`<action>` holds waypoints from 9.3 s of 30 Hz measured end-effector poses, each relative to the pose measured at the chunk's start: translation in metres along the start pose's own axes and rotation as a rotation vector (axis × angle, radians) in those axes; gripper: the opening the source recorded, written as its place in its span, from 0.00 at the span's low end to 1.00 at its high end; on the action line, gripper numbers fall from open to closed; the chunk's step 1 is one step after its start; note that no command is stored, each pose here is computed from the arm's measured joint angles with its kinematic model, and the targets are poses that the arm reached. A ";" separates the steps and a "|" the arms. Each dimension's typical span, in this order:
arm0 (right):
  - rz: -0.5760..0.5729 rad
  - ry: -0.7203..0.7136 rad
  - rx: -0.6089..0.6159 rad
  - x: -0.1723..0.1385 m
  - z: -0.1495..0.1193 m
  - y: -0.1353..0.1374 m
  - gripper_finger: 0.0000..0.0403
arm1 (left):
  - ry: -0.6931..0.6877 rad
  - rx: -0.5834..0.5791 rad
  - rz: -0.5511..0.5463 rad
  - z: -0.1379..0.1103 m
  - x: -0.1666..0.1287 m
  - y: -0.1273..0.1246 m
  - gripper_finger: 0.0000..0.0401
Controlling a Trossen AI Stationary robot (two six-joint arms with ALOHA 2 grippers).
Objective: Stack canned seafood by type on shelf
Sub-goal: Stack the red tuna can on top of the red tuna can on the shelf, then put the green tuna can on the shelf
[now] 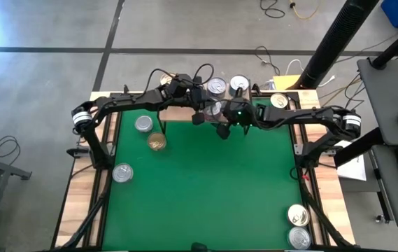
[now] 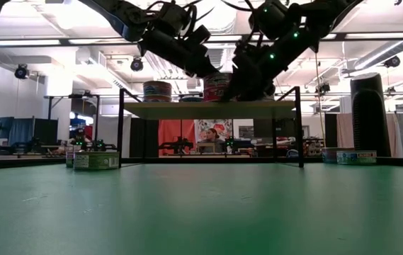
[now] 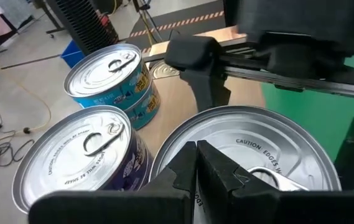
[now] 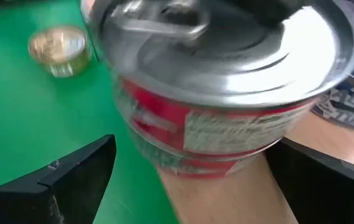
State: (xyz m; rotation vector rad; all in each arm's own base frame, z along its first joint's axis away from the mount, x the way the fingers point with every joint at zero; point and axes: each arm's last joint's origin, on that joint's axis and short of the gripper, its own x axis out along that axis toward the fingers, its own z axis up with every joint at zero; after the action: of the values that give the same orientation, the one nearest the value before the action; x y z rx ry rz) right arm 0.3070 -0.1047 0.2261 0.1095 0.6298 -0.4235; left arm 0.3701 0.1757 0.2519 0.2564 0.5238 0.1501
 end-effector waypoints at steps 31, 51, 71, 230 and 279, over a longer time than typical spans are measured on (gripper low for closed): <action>-0.141 0.116 -0.073 -0.047 0.013 0.013 0.99 | -0.108 0.009 -0.015 0.017 -0.016 -0.001 0.00; -0.129 0.142 -0.067 -0.057 0.006 0.032 0.99 | -0.072 0.017 -0.116 0.016 -0.099 -0.049 0.00; -0.192 0.020 0.020 -0.043 0.004 0.048 0.99 | -0.036 -0.109 -0.056 -0.041 -0.053 -0.062 0.00; -0.074 0.130 0.099 0.023 -0.083 0.295 0.99 | 0.204 -0.490 -0.095 -0.149 -0.188 -0.304 0.49; -0.155 -0.040 -0.033 0.045 -0.077 0.292 0.99 | 0.249 -0.401 -0.061 -0.174 -0.177 -0.334 0.38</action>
State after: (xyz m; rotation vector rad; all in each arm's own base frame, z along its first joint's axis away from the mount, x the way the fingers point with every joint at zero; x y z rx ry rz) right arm 0.4190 0.1622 0.1292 0.0209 0.6078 -0.5634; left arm 0.1552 -0.1457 0.0974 -0.1719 0.7343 0.2257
